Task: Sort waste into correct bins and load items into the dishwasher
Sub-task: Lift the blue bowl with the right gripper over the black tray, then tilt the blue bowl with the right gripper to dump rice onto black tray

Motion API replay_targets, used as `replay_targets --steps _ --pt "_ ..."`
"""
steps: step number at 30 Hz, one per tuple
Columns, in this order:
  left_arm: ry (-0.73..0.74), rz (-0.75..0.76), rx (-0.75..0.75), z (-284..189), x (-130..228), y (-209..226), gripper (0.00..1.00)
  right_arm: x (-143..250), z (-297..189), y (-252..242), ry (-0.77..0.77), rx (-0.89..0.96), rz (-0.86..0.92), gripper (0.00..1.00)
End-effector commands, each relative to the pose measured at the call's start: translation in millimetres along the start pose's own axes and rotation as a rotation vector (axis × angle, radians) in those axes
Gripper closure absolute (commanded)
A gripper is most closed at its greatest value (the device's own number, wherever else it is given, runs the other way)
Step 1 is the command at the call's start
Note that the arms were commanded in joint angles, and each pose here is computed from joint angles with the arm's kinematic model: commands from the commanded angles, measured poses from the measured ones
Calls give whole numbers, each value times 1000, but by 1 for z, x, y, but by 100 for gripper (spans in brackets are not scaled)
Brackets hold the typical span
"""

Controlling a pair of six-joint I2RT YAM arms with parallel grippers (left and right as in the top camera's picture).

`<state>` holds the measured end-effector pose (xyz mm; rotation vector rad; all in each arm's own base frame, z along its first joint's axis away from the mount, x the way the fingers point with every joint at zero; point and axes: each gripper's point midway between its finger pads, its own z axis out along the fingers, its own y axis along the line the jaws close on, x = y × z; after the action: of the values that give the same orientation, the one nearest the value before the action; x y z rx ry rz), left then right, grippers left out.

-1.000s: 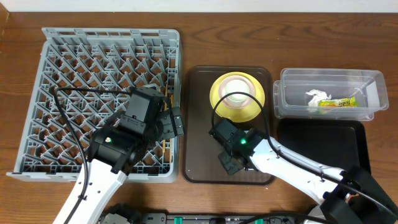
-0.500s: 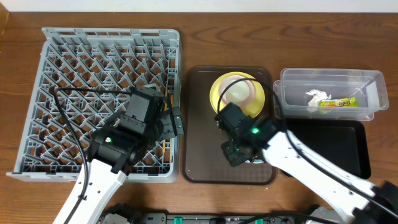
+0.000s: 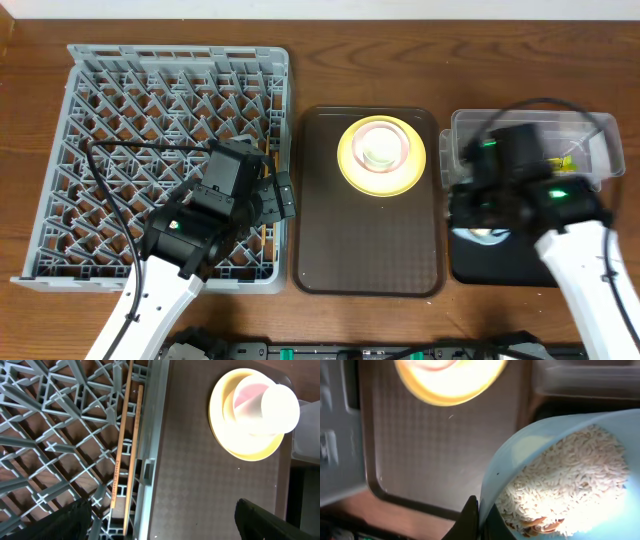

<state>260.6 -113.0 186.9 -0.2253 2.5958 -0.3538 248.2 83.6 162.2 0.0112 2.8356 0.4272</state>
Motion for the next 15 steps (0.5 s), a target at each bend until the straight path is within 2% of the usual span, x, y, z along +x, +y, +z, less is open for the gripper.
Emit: replay_targets --steps 1,10,15 --pt "-10 -5 -11 -1 -3 2 7 -12 -19 -12 -59 -121 45 99" --pt "-10 -4 -11 -1 -3 2 7 -7 -27 -64 -89 -125 198 99" --pt "-10 -5 -11 -1 -3 2 7 -2 -20 -68 -119 -263 252 99"
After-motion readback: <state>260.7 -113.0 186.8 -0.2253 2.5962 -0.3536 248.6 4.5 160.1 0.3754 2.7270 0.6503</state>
